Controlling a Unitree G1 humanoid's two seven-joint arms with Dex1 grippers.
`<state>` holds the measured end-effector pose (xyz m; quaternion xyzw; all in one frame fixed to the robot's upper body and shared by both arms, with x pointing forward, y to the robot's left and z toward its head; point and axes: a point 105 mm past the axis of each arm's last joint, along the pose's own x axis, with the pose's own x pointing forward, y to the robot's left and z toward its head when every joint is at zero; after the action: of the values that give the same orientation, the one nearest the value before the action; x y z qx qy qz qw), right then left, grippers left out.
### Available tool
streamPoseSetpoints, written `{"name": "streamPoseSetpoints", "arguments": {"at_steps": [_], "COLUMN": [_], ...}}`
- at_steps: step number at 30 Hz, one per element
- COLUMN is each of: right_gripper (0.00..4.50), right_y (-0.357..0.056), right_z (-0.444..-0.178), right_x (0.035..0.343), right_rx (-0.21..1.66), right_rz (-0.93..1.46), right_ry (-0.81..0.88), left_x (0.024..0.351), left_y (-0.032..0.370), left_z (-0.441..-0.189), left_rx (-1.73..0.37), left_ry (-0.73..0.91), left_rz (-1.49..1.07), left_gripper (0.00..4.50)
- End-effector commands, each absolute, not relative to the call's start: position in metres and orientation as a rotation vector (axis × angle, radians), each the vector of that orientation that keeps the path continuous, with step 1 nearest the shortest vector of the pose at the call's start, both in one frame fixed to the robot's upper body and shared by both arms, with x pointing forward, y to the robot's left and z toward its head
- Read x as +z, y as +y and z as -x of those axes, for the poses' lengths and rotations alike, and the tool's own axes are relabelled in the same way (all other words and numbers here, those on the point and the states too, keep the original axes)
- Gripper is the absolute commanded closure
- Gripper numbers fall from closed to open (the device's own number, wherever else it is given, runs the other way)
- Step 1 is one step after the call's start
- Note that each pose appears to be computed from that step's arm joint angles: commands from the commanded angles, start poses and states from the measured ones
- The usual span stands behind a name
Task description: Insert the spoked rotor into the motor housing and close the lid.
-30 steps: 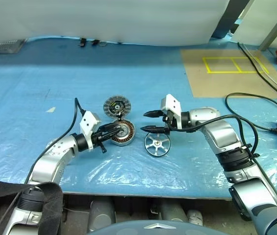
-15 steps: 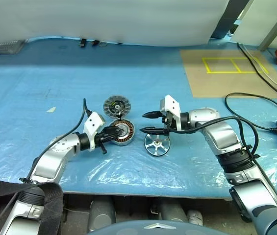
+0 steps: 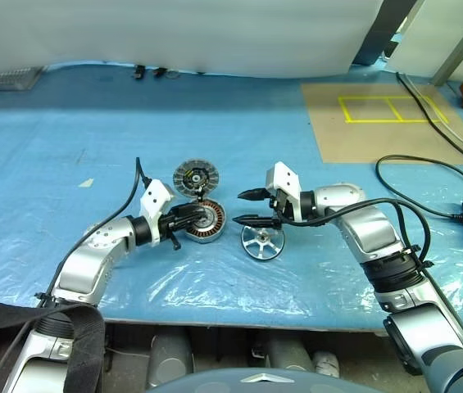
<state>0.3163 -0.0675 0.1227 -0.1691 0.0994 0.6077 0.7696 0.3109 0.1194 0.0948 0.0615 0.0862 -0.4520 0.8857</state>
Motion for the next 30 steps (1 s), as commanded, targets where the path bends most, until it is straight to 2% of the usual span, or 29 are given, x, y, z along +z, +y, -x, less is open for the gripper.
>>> {"name": "streamPoseSetpoints", "arguments": {"at_steps": [1,30], "right_gripper": [1.56,1.56], "right_y": [-0.0633,-0.0650], "right_z": [-0.3125,-0.3164], "right_x": [0.1322,0.1300], "right_rx": [1.334,1.306], "right_rz": [0.381,0.399], "right_ry": [0.173,0.174], "left_x": [0.0978,0.0921], "left_y": [0.1142,0.1121], "left_z": [-0.3128,-0.3180], "left_rx": [-0.956,-0.952], "left_ry": [0.153,0.171], "left_rz": [-0.172,-0.179], "left_gripper": [3.83,3.83]}}
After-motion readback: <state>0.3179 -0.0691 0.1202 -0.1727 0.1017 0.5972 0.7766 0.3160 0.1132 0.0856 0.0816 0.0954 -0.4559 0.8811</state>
